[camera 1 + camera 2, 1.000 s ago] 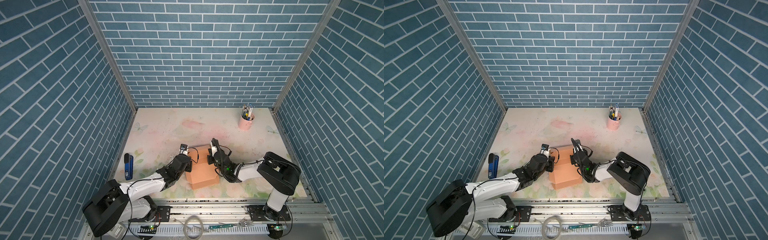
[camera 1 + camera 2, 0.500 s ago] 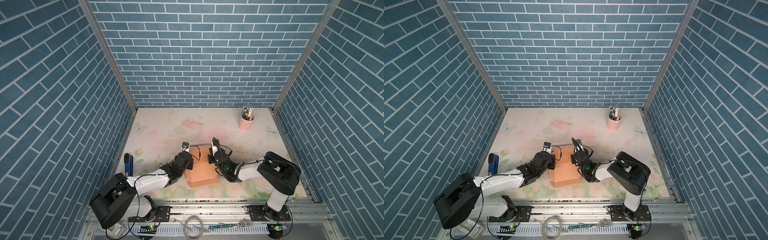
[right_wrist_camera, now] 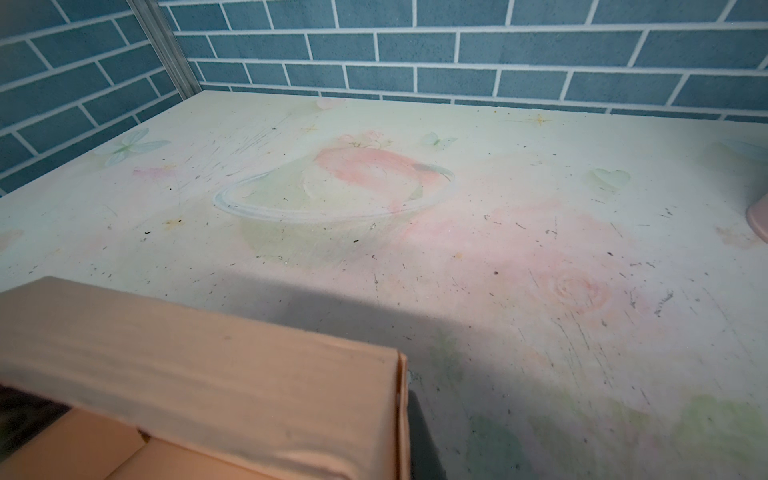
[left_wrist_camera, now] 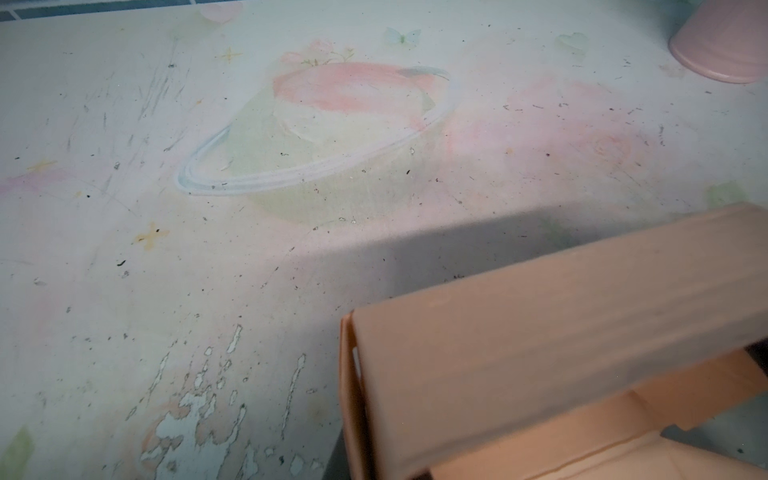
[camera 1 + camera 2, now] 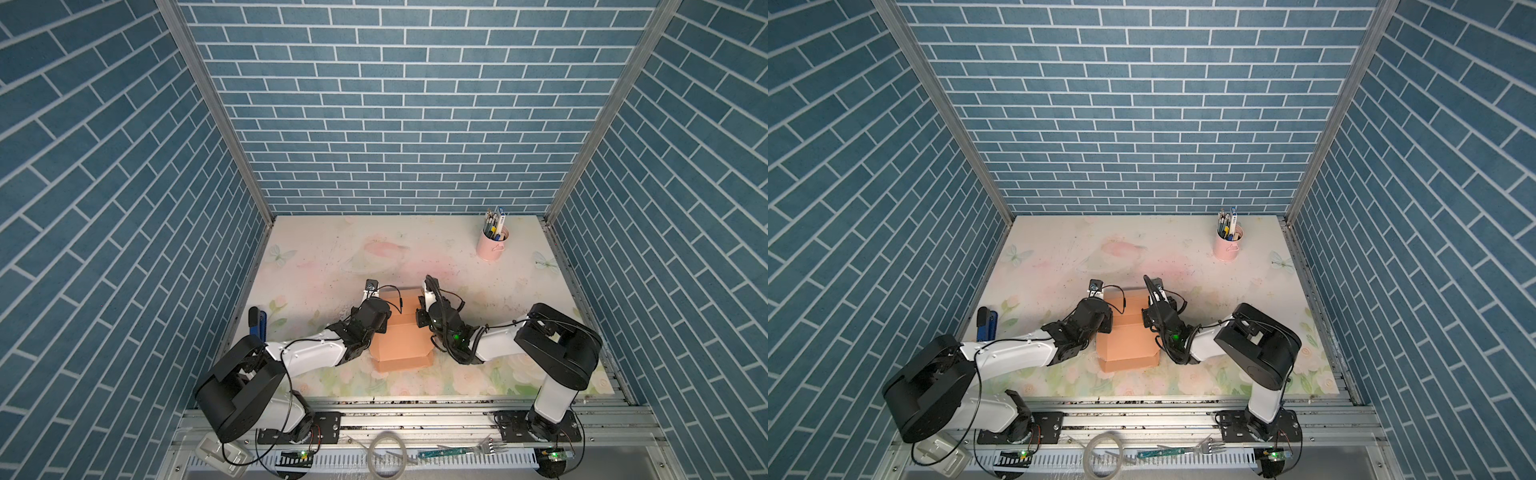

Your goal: Fold the paper box

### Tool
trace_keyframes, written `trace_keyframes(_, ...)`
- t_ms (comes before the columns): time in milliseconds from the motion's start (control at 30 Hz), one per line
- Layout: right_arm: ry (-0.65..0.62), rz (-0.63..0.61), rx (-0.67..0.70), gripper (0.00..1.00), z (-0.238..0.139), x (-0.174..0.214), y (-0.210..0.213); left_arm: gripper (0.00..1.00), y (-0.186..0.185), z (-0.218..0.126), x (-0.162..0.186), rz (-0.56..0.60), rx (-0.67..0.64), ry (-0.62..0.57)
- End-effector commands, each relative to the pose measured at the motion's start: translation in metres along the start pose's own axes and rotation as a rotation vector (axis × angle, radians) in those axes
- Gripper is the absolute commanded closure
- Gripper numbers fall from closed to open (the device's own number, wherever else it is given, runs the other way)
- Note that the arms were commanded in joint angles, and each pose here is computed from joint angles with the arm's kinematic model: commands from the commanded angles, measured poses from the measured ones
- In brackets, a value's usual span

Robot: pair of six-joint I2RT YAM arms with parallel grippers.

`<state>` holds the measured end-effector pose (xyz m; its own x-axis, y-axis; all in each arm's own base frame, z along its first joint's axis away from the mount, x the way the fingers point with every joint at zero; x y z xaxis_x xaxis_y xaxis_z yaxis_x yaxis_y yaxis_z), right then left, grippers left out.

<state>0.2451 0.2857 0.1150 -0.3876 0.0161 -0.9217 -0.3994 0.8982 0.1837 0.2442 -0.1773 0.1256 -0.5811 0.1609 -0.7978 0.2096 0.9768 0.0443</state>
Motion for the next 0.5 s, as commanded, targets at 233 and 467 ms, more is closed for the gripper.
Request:
trace_keyframes(233,0.030,0.021,-0.076,1.00,0.000,0.001,0.013,0.95,0.006,0.006,-0.015,0.018,-0.133,0.034)
trace_keyframes(467,0.046,0.040,-0.074,1.00,0.002,-0.002,0.016,0.98,0.008,0.006,-0.022,0.036,-0.190,0.050)
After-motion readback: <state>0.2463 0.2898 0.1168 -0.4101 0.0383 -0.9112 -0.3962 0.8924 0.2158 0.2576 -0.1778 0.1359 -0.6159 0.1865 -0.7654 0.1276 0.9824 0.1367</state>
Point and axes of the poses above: each gripper's point midway between its finger pads, its own z axis out along the fingers, its own y axis along the line the jaws close on, x = y × z, the point moved 8 cm from there along -z, back along the fingers, and after that the axes turned 5 degrees about z, right-handed, at the moved point
